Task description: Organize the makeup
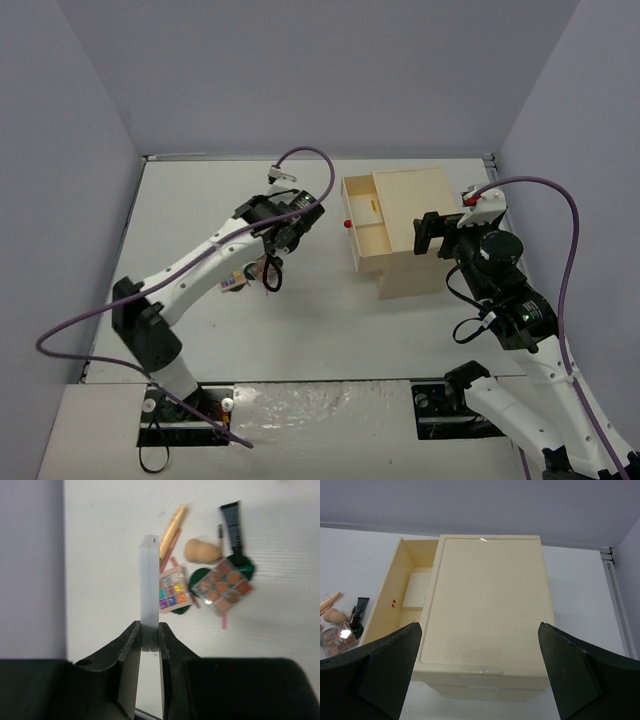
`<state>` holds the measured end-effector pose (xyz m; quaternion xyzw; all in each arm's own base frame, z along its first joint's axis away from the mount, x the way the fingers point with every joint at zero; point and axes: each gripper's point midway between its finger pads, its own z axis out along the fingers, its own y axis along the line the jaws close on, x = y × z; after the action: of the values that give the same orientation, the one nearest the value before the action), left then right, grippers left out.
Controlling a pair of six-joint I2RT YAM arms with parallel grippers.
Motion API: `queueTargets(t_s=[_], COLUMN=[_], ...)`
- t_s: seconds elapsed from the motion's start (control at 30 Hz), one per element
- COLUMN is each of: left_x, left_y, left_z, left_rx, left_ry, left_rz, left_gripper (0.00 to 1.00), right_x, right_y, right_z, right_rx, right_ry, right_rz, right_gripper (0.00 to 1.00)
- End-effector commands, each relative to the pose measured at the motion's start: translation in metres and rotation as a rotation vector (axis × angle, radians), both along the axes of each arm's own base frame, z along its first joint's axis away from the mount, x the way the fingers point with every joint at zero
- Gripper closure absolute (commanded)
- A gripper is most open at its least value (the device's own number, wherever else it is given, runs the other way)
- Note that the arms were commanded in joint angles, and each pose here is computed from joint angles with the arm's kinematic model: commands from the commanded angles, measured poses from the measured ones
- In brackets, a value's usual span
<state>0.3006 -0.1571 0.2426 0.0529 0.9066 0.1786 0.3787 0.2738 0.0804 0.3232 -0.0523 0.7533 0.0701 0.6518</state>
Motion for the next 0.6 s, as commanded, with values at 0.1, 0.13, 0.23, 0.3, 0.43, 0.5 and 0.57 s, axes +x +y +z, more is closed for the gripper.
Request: queueTargets(t_s=[0.1, 0.13, 0.23, 0.3, 0.43, 0.5, 0.57], left_x=[-0.018, -0.020, -0.020, -0.017, -0.011, -0.009, -0.005], left_y=[-0.083, -0.097, -0.133, -0.151, -0.186, -0.196, -0.206], left_z=[0.121, 0.126, 0.148, 0.156, 0.171, 0.176, 0.175], left_rx=[-0.761, -0.850, -1.050, -1.152, -1.281, -1.305, -1.313], left_ry=[-0.230, -0.222, -0.239, -0.244, -0.265, -0.281, -0.284], left_rz=[-0.243, -0.266, -0.337, -0.345, -0.382, -0.381, -0.374], left_gripper=[1.00, 1.00, 1.00, 1.00, 1.00, 1.00, 1.00], right_x=[-0.001, -0.001, -0.004, -0.007, -0.012, -0.014, -0.015], right_y=[-0.003, -0.003, -0.005, -0.007, -0.011, -0.014, -0.015], right_z=[0.038, 0.039, 0.042, 0.044, 0.047, 0.048, 0.049], right_rx=[0.048, 0.052, 0.058, 0.064, 0.066, 0.064, 0.064], right_ry=[-0.103, -0.106, -0.113, -0.117, -0.122, -0.122, -0.126], right_rz=[-0.018, -0.020, -0.025, -0.029, -0.039, -0.047, -0.052], right_gripper=[0.00, 0.00, 0.00, 0.00, 0.00, 0.00, 0.00])
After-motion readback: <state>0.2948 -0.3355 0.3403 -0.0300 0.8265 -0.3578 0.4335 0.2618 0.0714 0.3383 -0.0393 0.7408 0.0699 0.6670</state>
